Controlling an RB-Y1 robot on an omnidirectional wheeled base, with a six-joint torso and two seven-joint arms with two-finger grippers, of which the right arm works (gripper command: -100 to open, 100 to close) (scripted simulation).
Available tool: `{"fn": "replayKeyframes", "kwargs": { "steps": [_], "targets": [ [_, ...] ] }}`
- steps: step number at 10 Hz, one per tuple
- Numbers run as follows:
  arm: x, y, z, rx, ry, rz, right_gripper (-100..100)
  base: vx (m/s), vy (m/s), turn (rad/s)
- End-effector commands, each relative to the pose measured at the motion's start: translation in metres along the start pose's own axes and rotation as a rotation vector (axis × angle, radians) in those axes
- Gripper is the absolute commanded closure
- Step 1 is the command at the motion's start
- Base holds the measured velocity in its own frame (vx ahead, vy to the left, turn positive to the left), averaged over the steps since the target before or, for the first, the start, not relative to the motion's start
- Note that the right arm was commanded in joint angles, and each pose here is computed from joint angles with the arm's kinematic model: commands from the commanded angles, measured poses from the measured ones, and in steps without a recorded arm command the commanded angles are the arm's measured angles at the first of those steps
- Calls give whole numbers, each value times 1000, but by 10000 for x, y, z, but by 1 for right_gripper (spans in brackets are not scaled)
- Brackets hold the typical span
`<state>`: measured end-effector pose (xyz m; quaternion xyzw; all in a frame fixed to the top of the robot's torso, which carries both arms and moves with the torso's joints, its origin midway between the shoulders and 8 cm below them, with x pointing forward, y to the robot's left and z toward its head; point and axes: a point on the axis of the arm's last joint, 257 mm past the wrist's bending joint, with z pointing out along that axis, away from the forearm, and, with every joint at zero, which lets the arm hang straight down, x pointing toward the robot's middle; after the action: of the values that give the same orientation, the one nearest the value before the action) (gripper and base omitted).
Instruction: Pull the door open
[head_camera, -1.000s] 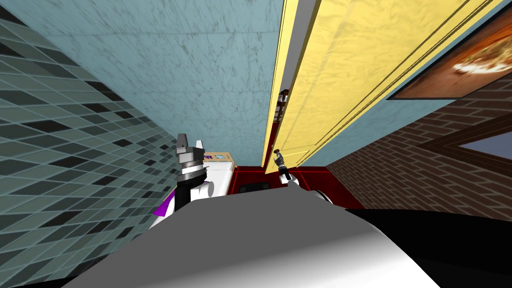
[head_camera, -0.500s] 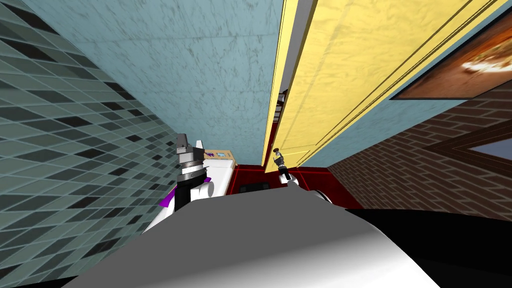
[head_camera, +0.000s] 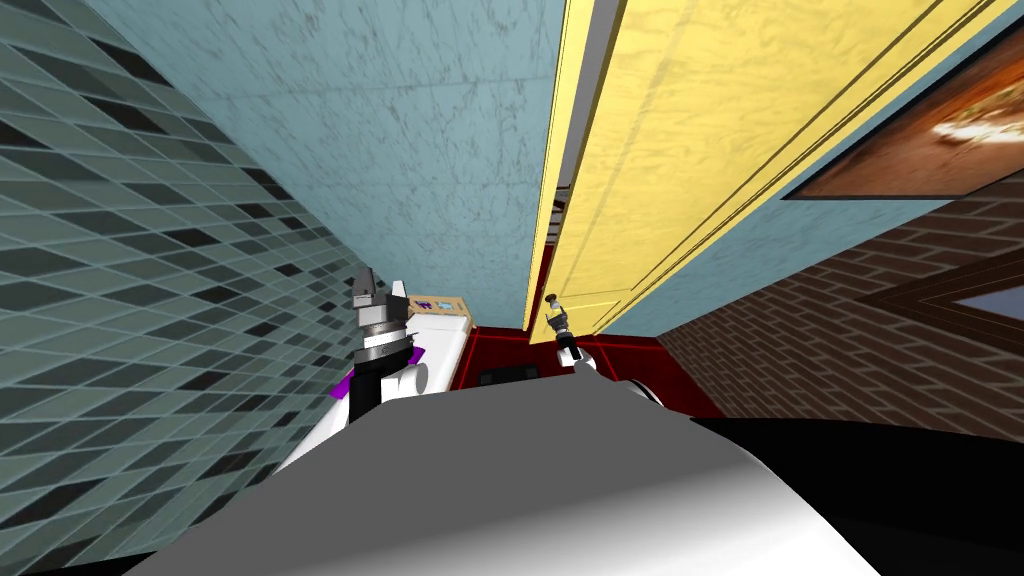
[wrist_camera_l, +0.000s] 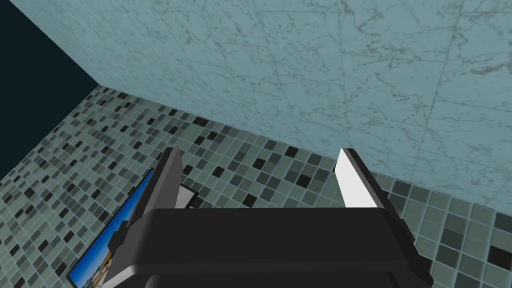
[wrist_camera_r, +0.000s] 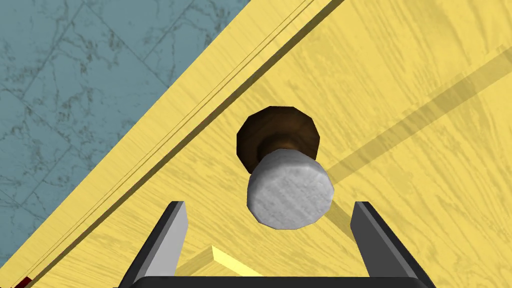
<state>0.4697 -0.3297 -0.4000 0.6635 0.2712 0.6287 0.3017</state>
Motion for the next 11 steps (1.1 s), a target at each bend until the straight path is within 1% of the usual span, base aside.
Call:
{"fn": "replayKeyframes", "kwargs": {
  "steps": [1, 2, 3, 4, 5, 6, 7, 8, 9, 10, 11],
  "targets": [
    [6, 5, 5, -5, -2, 60, -100, -47, -35, 82],
    [11, 9, 9, -10, -3, 95, -100, -77, -55, 115],
    [11, 9, 9, -10, -3, 111, -100, -64, -45, 42],
    [16, 13, 14, -15, -4, 156, -100, -65, -36, 64],
    [16, 13, 14, -15, -4, 161, -100, -55, -32, 36],
    [21, 17, 18, -19, -5, 210, -100, -67, -33, 69],
    [26, 21, 23, -24, -6, 245, -100, -89, -57, 122],
    [26, 21, 23, -24, -6, 261, -100, -60, -51, 47],
    [31, 24, 27, -29, -6, 305, -100, -57, -40, 71],
    [31, 24, 27, -29, -6, 310, -100, -51, -31, 36],
    [35, 28, 31, -33, -7, 360, -100, -61, -36, 69]
  ]
}}
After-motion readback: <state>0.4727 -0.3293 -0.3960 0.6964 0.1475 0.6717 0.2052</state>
